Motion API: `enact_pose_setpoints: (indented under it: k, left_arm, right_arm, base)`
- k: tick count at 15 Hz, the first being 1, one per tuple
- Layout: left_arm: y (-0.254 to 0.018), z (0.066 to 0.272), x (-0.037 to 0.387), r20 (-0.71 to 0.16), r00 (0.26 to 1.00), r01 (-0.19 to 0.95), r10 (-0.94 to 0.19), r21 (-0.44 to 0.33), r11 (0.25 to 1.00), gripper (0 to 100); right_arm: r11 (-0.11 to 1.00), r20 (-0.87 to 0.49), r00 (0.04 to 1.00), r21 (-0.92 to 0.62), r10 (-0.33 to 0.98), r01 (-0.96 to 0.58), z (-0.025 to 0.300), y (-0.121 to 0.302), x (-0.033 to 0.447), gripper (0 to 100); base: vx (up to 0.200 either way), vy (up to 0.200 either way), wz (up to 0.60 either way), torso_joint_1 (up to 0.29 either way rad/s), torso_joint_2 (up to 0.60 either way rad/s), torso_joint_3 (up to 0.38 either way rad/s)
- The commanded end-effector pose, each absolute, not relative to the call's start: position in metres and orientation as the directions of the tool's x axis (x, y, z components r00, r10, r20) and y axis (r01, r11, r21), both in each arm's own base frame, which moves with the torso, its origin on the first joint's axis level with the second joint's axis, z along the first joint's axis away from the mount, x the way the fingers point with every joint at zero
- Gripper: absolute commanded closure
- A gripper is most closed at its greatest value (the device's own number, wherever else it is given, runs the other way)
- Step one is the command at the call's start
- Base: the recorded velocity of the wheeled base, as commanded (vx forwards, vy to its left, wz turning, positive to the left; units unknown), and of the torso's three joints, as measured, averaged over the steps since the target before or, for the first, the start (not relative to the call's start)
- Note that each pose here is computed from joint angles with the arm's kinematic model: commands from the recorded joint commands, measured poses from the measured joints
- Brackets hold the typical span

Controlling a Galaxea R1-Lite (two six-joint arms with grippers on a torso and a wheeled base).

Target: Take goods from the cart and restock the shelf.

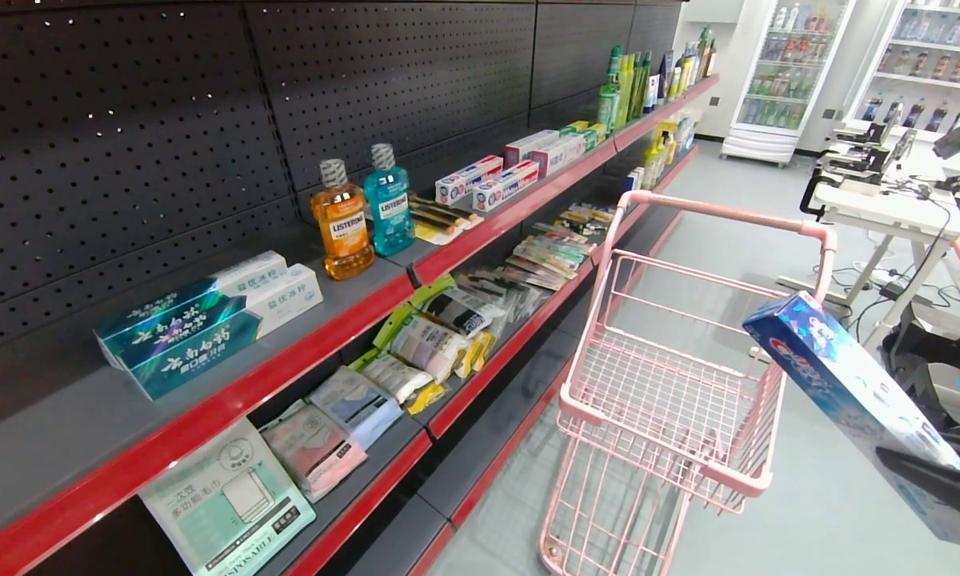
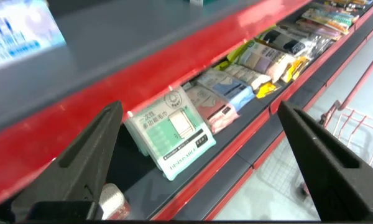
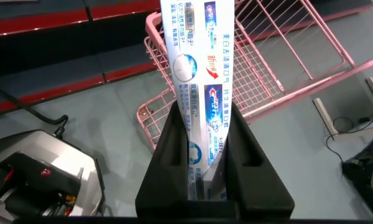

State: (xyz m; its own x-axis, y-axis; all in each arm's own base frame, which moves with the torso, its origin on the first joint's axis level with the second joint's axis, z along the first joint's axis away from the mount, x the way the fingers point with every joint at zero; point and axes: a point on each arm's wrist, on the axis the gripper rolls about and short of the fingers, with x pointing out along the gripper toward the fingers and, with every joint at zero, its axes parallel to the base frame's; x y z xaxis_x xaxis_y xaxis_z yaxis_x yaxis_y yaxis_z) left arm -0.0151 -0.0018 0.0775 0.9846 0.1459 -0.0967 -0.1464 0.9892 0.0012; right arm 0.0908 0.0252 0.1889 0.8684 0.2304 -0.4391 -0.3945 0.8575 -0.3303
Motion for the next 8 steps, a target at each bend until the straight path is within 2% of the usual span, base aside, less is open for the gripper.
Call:
enact_pose_setpoints:
  k: [1,8]
  left_arm:
    - [-0.0018,0.0775,-0.0152,-0.096,0.985,-0.147,0.146,0.001,0.989,0]
    - [-0.0018,0.0775,-0.0151,-0.098,0.984,-0.147,0.146,0.001,0.989,0]
  right_arm:
    - [0.856,-0.458,0.86,-0.327,0.226,-0.4,0.1869,0.0262,0.0947,100]
    - [0.856,-0.465,0.857,-0.326,0.224,-0.401,0.1894,0.0276,0.1004,100]
  base:
    - [0.0,0.0,0.0,0.266,-0.58,-0.315]
    - [0.0,0.0,0.0,0.193,-0.4,-0.215]
